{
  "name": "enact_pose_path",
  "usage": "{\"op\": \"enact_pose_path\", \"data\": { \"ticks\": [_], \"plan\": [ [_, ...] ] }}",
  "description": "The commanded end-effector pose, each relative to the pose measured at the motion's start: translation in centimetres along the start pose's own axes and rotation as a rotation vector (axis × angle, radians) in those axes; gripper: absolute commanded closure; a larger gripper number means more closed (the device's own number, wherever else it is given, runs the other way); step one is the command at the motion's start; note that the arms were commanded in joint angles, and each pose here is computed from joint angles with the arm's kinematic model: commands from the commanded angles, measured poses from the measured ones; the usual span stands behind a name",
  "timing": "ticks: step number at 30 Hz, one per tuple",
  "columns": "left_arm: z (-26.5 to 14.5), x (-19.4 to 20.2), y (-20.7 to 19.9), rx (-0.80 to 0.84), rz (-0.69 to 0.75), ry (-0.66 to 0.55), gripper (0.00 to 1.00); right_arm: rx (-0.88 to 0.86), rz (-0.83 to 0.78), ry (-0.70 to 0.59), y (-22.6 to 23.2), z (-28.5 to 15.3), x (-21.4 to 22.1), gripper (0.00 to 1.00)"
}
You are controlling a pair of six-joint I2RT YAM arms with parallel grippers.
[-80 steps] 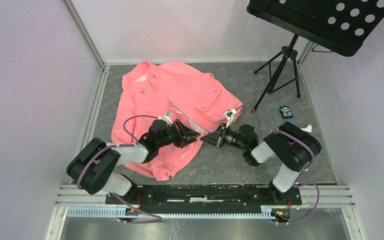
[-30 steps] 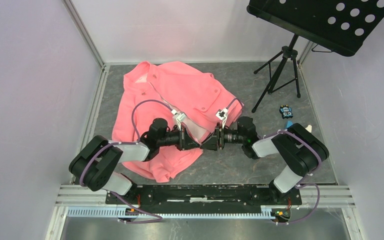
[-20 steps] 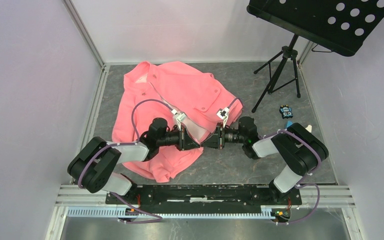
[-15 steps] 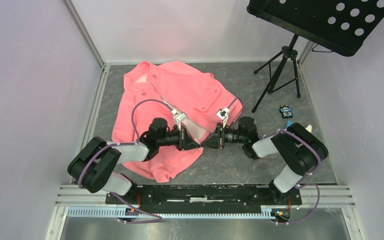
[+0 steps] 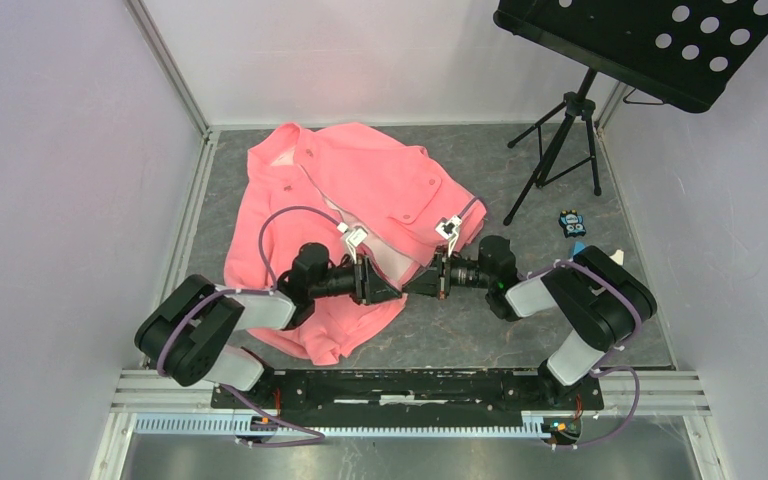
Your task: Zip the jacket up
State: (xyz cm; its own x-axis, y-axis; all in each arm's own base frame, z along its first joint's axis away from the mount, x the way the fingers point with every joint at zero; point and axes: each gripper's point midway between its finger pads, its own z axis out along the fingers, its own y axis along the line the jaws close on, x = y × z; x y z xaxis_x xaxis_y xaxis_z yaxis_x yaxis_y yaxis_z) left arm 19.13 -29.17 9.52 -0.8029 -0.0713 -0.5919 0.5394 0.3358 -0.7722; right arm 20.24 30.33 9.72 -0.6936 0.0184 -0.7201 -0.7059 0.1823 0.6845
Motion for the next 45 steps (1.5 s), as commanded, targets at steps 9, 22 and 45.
{"op": "enact_pose_path", "data": {
  "ticks": [9,22,45],
  "plan": [
    [0.0,-1.7,-2.9,0.161,-0.121,-0.175,0.38,-0.050,-0.030,-0.134,2.2,-0.3,-2.7,1.00],
    [1.3,-2.1,-1.9,0.119,-0.116,-0.191,0.52,-0.063,-0.017,-0.139,2.5,-0.3,-2.8,1.00],
    [0.4,0.1,2.0,-0.139,0.053,-0.080,0.98,0.725,-0.006,0.038,-11.4,-8.8,-2.0,0.43]
  ]
}}
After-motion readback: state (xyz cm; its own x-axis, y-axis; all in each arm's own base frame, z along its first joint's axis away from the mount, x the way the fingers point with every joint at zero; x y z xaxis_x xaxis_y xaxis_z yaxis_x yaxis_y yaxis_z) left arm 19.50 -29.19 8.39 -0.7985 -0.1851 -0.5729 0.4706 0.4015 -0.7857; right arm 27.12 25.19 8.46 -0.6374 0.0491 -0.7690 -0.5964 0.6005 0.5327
